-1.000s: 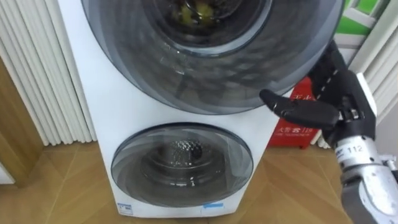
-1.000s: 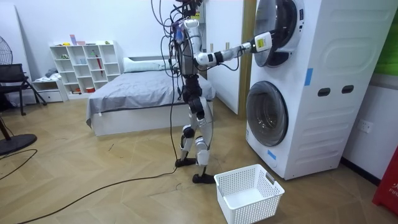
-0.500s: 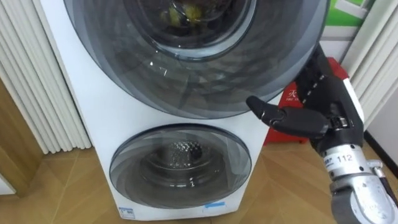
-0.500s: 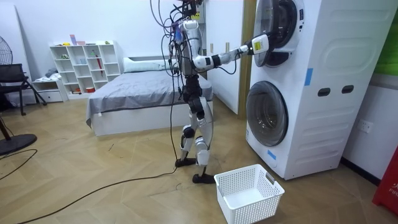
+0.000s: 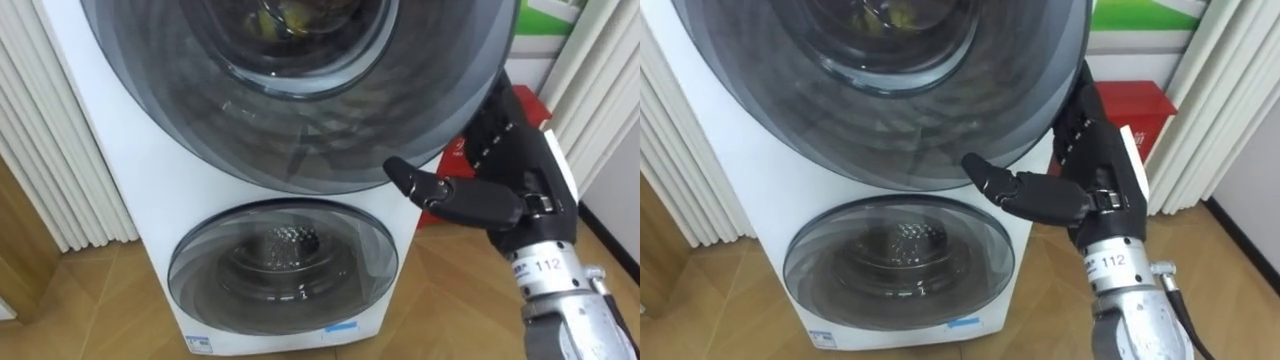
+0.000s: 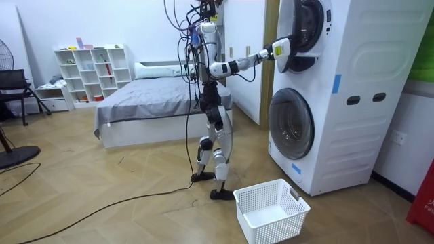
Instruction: Pick clothes from washing machine
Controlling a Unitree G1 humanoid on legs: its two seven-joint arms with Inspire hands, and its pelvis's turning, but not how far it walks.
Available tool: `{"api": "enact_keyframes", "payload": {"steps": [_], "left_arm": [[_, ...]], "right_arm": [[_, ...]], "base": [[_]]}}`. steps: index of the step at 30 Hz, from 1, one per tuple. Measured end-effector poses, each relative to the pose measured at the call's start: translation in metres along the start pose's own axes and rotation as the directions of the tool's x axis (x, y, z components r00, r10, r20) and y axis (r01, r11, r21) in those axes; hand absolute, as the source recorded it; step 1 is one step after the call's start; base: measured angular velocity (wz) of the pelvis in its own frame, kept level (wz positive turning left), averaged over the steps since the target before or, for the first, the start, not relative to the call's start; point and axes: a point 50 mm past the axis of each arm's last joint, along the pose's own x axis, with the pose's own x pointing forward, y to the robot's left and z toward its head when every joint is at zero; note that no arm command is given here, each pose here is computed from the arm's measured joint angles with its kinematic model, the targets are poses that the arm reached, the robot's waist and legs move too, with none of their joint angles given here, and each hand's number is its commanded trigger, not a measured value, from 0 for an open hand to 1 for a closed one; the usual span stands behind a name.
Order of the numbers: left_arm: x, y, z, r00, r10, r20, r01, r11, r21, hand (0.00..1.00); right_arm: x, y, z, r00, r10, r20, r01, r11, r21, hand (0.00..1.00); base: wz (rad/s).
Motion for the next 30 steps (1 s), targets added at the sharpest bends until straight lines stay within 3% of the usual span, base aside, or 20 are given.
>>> {"api": "enact_keyframes", "payload": {"steps": [13,30], "left_arm": [[0.006,0.006,0.025,0.997,-0.010,0.075,0.011,1.000,-0.007,0.00],[0.007,0.006,0.031,0.994,-0.054,0.100,0.056,0.998,-0.012,0.00]], "right_arm": [[0.000,0.016,0.005,0.995,0.097,0.011,-0.097,0.995,0.027,0.00],[-0.003,0.037,0.008,0.957,0.290,0.031,-0.291,0.955,0.053,0.00]], "base": [[-0.13],[-0.04]]}}
